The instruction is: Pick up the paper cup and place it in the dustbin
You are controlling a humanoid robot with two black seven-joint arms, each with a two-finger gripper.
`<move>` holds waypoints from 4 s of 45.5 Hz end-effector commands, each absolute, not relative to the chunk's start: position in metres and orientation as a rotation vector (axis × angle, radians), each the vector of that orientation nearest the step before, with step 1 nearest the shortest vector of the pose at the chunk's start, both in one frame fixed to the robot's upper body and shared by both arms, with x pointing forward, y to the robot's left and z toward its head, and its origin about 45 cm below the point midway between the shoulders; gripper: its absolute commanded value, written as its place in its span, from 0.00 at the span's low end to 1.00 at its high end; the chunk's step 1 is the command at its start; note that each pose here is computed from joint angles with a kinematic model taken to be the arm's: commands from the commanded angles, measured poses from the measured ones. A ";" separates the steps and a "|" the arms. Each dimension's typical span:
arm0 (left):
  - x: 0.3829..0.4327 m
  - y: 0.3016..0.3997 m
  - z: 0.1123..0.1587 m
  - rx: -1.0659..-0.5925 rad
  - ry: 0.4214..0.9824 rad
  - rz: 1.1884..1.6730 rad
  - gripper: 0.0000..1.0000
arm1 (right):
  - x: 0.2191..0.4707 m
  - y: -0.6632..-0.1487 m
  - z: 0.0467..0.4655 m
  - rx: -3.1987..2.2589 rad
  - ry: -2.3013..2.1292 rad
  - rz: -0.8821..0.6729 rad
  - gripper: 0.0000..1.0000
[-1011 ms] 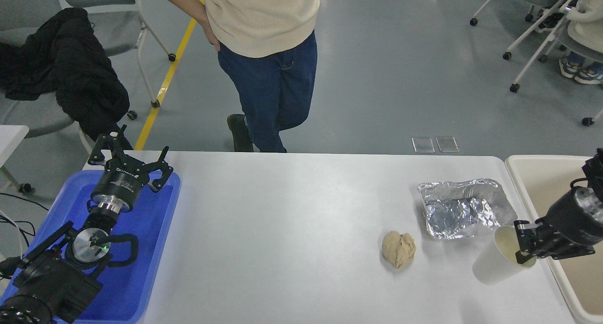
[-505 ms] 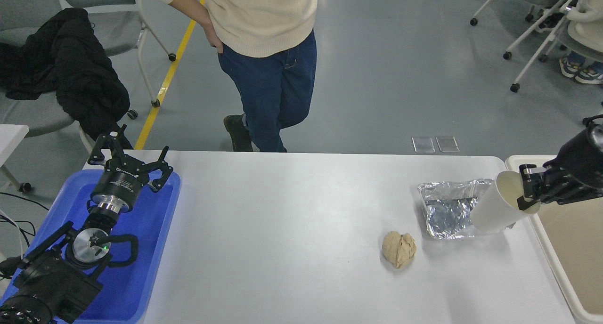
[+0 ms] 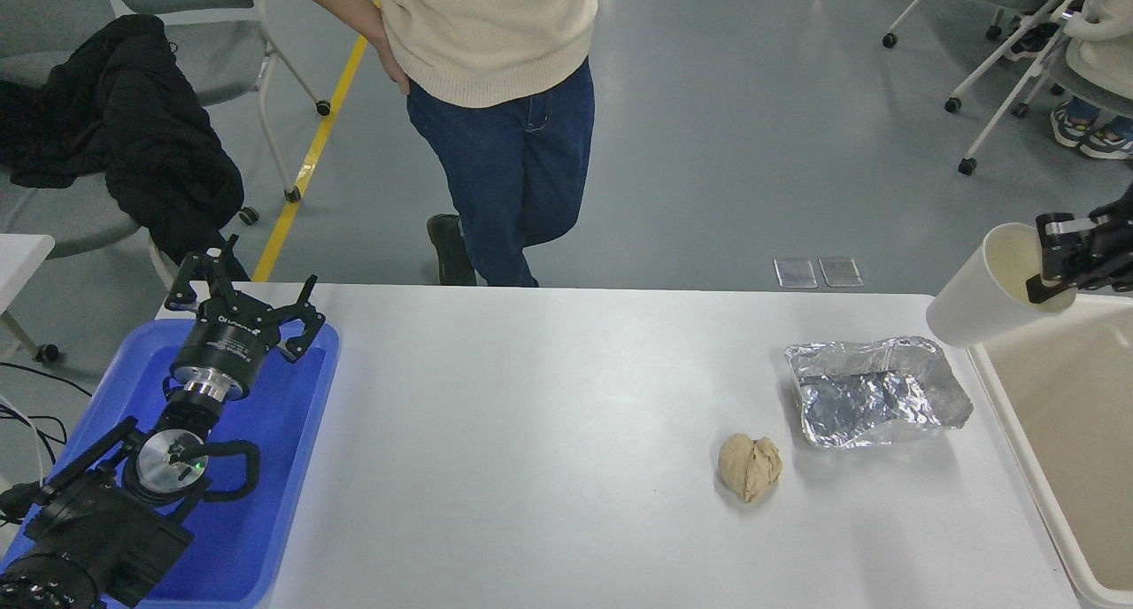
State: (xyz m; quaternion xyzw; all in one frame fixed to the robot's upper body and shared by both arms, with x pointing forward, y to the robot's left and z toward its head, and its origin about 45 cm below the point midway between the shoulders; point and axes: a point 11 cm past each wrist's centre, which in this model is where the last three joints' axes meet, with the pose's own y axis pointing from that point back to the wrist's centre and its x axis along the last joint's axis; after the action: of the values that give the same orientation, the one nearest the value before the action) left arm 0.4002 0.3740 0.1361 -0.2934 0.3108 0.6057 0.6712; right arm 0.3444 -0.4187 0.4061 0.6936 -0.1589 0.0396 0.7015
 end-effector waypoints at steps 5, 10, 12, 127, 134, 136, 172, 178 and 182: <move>0.4002 0.3740 0.1361 -0.661 0.700 1.364 1.00 | 0.317 -0.495 0.424 1.383 -0.491 -0.024 0.00; 0.4001 0.3737 0.1359 -0.659 0.700 1.364 1.00 | 0.305 -0.519 0.412 1.373 -0.520 -0.078 0.00; 0.4002 0.3740 0.1361 -0.661 0.700 1.364 1.00 | 0.300 -0.528 0.408 1.354 -0.519 -0.097 0.00; 0.4002 0.3748 0.1367 -0.668 0.694 1.368 1.00 | 0.276 -0.638 0.128 0.934 -1.179 0.182 0.99; 0.4002 0.3748 0.1367 -0.668 0.694 1.368 1.00 | 0.277 -0.639 0.131 0.949 -1.190 0.166 0.99; 0.3997 0.3749 0.1361 -0.667 0.695 1.369 1.00 | 0.276 -0.640 0.132 0.953 -1.189 0.158 0.99; 0.3997 0.3749 0.1361 -0.667 0.695 1.369 1.00 | 0.309 -0.615 0.185 1.139 -1.282 0.086 0.99; 0.4002 0.3748 0.1367 -0.668 0.694 1.368 1.00 | 0.310 -0.596 0.196 1.181 -1.135 0.091 1.00; 0.4002 0.3748 0.1367 -0.668 0.694 1.368 1.00 | 0.314 -0.588 0.212 1.182 -1.050 0.110 1.00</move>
State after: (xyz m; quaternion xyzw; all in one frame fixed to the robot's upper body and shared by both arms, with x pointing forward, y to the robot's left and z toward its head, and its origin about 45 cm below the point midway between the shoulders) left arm 0.4002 0.3748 0.1367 -0.2964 0.3080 0.6071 0.6698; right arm 0.3164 -0.6084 0.1844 0.5062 -0.5462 0.0501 0.6655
